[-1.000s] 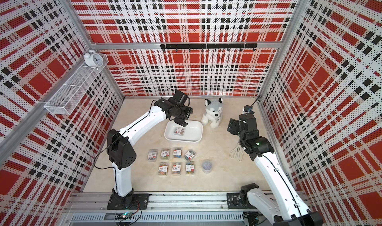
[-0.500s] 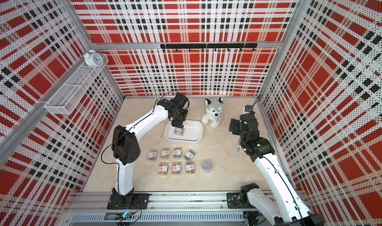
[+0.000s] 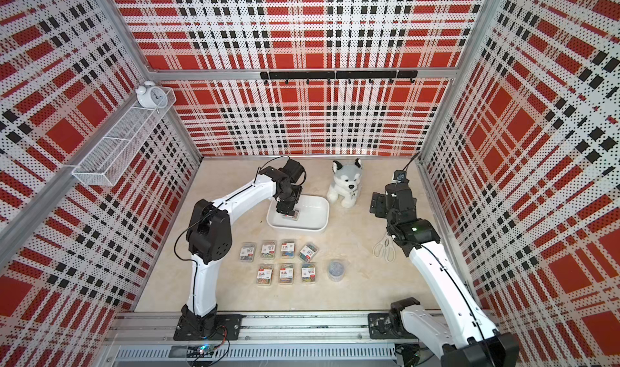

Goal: Take the paper clips out of the storage box
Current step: Pick up the boxed paper clips from the storage box.

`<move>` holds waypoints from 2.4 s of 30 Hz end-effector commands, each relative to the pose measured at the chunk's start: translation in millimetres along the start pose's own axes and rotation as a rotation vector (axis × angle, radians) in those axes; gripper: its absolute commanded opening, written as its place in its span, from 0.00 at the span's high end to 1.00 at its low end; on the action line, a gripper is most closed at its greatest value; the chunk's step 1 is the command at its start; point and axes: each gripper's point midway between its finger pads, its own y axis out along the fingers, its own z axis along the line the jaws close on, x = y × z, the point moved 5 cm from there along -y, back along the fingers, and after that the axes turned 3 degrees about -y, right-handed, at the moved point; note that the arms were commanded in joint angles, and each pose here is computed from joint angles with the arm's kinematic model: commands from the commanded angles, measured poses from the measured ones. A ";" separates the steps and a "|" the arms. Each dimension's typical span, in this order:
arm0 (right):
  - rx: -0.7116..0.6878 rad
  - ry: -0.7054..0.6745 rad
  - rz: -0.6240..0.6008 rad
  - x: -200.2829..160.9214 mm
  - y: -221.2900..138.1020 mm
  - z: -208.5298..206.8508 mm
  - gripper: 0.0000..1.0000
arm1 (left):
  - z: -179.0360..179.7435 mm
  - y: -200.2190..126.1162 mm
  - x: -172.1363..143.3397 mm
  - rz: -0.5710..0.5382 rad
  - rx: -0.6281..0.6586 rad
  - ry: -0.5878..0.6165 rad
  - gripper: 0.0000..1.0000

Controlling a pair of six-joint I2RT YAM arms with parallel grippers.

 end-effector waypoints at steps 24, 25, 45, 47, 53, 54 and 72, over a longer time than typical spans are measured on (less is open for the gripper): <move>-0.026 -0.009 -0.040 15.9 8.4 -2.3 0.07 | 12.1 44.9 8.9 -0.018 0.073 -0.073 0.20; -0.023 -0.010 -0.041 16.2 8.5 -1.6 0.07 | 13.0 47.0 8.3 -0.017 0.077 -0.072 0.20; -0.012 -0.001 -0.028 13.8 13.2 -0.4 0.08 | 14.3 68.6 17.5 -0.005 0.114 -0.057 0.27; -0.011 -0.003 -0.027 13.6 13.4 -0.1 0.09 | 15.3 70.2 15.9 -0.001 0.116 -0.054 0.28; -0.011 -0.003 -0.024 11.5 14.1 -0.2 0.09 | 19.0 72.5 12.1 0.004 0.123 -0.041 0.32; -0.011 -0.002 -0.024 10.9 14.1 -0.3 0.09 | 19.7 72.8 12.0 0.004 0.125 -0.039 0.33; -0.013 0.003 -0.022 7.1 13.1 -2.6 0.09 | 19.3 67.0 2.6 0.028 0.098 -0.019 0.48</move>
